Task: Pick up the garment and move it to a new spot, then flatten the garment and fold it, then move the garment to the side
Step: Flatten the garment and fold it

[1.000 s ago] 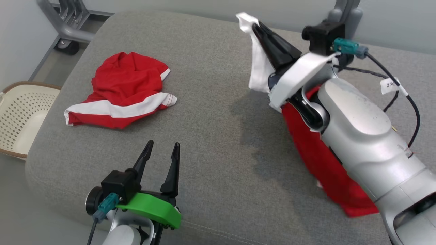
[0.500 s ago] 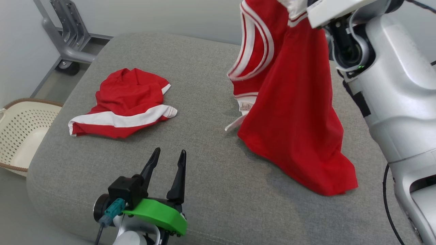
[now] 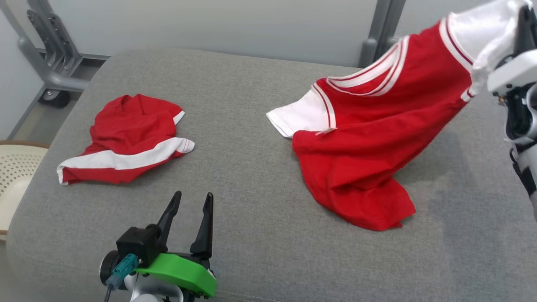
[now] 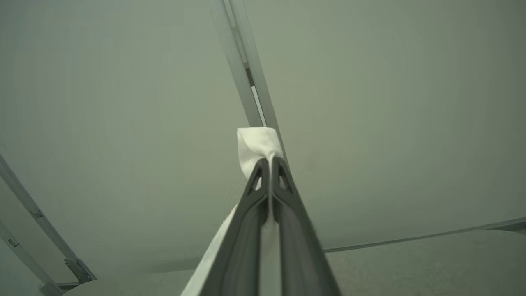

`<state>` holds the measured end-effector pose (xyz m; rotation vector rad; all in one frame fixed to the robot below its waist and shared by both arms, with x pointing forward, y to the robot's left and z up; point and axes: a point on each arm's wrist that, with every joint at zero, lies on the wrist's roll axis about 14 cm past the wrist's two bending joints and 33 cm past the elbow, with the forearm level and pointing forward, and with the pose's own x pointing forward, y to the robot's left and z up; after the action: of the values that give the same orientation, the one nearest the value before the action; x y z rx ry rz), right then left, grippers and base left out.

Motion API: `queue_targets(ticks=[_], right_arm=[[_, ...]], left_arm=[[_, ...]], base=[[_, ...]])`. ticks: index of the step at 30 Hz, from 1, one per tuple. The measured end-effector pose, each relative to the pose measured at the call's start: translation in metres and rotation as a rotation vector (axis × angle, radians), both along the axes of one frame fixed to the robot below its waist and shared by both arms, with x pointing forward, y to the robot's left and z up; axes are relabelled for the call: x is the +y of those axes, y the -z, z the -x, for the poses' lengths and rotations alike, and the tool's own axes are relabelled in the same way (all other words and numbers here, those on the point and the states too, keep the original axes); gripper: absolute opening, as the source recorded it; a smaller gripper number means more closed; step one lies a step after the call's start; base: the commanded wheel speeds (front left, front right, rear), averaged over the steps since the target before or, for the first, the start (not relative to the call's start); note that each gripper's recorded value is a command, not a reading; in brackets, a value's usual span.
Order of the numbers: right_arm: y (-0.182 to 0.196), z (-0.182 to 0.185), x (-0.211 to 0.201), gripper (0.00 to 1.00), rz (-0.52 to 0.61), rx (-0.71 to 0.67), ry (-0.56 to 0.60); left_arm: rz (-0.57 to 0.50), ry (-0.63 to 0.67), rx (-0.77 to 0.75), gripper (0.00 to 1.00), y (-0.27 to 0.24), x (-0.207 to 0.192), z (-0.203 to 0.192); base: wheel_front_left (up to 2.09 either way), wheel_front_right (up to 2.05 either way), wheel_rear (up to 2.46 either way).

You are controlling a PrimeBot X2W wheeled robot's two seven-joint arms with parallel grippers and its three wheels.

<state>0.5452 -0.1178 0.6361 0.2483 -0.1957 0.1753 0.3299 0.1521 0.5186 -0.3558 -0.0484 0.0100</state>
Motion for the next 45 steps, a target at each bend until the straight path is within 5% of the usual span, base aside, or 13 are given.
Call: queue_targets(ticks=[15,24,31,32,33,36,37,38,39,45], right_arm=[[0.135,0.086,-0.178,0.0,0.002,0.318,0.403],[0.215,0.173,-0.224,0.0,0.085,0.549,0.521],[0.238,0.195,-0.216,0.01,0.103,0.607,0.525],[0.238,0.194,-0.213,0.07,0.098,0.604,0.522],[0.238,0.194,-0.211,0.27,0.102,0.602,0.519],[0.233,0.193,-0.208,0.5,0.129,0.58,0.509],[0.229,0.192,-0.207,0.77,0.154,0.565,0.501],[0.225,0.19,-0.207,0.93,0.173,0.549,0.496],[0.22,0.189,-0.207,1.0,0.185,0.533,0.493],[0.2,0.19,-0.212,1.0,0.267,0.464,0.492]], left_arm=[[-0.014,0.199,0.018,1.0,0.004,-0.057,-0.023],[-0.019,0.384,0.056,1.0,0.01,-0.111,-0.032],[-0.03,0.514,0.052,1.0,0.005,-0.149,-0.05],[-0.039,0.533,0.049,1.0,0.004,-0.154,-0.053],[-0.043,0.549,0.044,1.0,0.002,-0.159,-0.055],[-0.047,0.581,0.036,1.0,0.001,-0.17,-0.061],[-0.047,0.589,0.038,1.0,0.002,-0.173,-0.063],[-0.047,0.595,0.04,1.0,0.002,-0.175,-0.064],[-0.047,0.601,0.042,1.0,0.003,-0.177,-0.065],[-0.043,0.638,0.063,1.0,0.01,-0.19,-0.065]], base=[[0.0,0.0,0.0],[0.0,0.0,0.0],[0.0,0.0,0.0],[0.0,0.0,0.0],[0.0,0.0,0.0],[0.0,0.0,0.0],[0.0,0.0,0.0],[0.0,0.0,0.0],[0.0,0.0,0.0],[0.0,0.0,0.0]])
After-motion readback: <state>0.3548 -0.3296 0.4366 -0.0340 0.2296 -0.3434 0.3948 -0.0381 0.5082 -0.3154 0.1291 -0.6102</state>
